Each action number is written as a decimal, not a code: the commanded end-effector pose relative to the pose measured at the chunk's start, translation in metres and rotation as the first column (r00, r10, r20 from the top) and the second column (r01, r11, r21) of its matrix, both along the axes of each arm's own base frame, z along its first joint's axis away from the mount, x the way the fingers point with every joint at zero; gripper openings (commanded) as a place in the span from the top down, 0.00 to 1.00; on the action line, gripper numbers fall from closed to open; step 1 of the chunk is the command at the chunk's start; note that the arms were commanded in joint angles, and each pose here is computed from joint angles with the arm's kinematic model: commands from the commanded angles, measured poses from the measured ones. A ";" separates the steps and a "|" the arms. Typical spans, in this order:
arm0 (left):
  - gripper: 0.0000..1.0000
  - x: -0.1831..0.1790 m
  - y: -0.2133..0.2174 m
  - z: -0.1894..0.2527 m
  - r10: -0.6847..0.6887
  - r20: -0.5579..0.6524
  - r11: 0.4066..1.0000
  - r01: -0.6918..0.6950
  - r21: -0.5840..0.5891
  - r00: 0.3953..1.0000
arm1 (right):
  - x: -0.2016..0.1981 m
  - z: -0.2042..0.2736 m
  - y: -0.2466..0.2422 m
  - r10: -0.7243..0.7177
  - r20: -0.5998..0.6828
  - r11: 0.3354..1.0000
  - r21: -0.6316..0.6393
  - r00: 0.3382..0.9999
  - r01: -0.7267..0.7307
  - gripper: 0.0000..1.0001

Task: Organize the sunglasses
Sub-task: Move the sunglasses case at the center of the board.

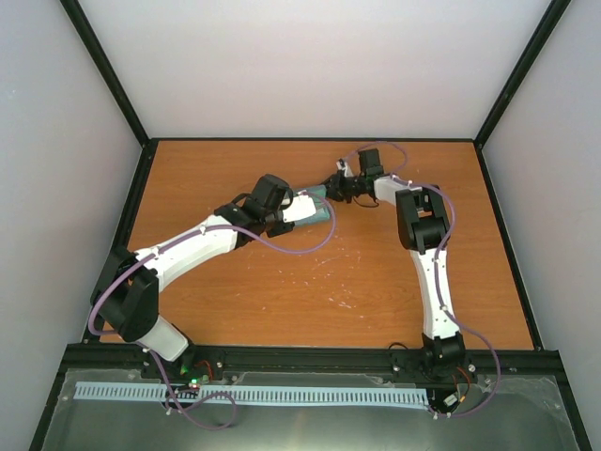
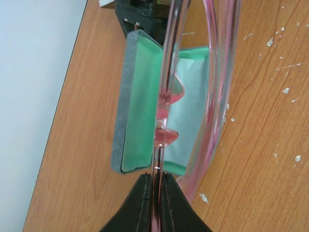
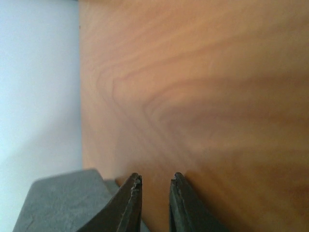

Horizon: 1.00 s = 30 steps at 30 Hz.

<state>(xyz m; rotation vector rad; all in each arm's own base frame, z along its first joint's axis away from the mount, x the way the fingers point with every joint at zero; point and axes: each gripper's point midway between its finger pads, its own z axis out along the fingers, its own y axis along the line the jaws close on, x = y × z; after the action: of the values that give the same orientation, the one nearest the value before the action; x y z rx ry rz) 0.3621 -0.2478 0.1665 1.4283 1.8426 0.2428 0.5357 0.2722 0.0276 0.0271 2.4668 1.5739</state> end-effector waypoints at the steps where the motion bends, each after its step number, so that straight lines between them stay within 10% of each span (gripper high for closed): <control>1: 0.99 0.005 -0.002 0.011 -0.006 0.037 1.000 0.007 -0.026 0.999 | -0.051 -0.033 0.008 0.067 -0.130 0.996 -0.042 0.989 -0.073 0.84; 16: 0.99 -0.009 0.022 -0.023 -0.119 0.215 0.989 0.097 0.114 0.969 | -0.090 -0.036 -0.005 0.024 -0.157 0.998 -0.058 0.987 -0.033 0.83; 30: 0.99 0.019 0.031 -0.008 -0.274 0.614 0.960 0.173 0.220 0.740 | -0.093 -0.013 -0.059 -0.182 -0.059 0.980 -0.090 0.982 0.176 0.80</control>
<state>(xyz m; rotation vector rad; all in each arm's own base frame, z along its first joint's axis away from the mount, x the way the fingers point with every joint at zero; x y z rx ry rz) 0.3692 -0.2120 0.1300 1.4765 1.3044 0.5835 0.4334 0.2478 0.0244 0.1221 2.5227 1.5549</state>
